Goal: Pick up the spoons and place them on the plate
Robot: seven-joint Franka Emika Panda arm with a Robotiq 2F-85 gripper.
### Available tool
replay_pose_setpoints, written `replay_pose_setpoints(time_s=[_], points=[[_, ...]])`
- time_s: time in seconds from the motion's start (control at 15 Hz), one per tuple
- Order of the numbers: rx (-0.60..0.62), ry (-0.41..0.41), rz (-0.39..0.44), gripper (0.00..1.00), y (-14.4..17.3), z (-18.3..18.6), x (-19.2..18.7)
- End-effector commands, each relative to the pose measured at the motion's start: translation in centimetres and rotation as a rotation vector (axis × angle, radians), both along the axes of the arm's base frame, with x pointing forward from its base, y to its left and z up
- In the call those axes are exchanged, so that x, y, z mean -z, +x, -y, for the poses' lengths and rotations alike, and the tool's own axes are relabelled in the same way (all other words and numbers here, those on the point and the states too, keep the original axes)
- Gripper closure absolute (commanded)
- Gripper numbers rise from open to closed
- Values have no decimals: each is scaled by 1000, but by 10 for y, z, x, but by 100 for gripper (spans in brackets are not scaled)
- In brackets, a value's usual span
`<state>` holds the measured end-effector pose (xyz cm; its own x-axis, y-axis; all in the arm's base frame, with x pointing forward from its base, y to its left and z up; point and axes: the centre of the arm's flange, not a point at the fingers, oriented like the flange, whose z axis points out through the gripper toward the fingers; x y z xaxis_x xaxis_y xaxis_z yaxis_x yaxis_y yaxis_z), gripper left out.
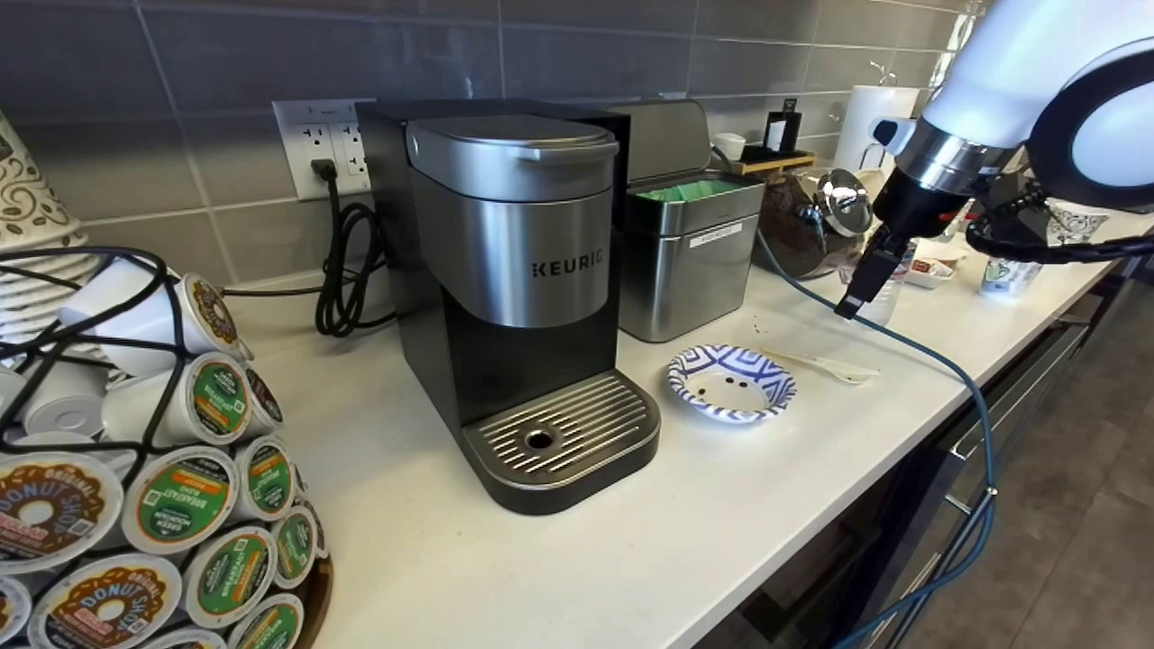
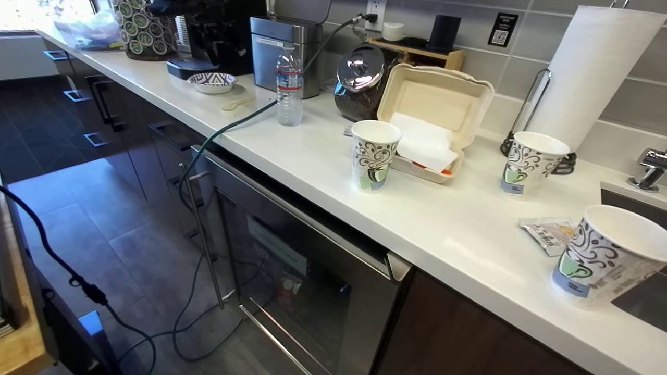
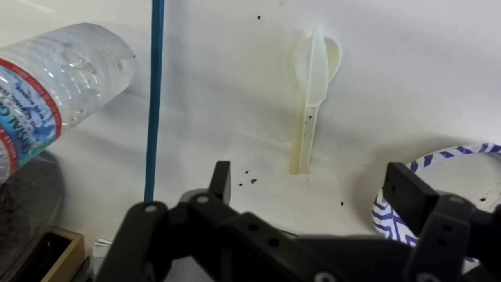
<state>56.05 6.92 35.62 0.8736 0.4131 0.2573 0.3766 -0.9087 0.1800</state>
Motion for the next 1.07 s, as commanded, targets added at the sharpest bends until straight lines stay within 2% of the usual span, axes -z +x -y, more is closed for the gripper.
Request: replay_pose_setpoints(time_s=[0.0,0.4,0.73,1.0], points=[[-35,19,-17,0,16,0,25],[-94,67,-56,0,33,4,52],[-135,66,-125,0,39,4,74],[-131,64,-137,3,42,7,88]])
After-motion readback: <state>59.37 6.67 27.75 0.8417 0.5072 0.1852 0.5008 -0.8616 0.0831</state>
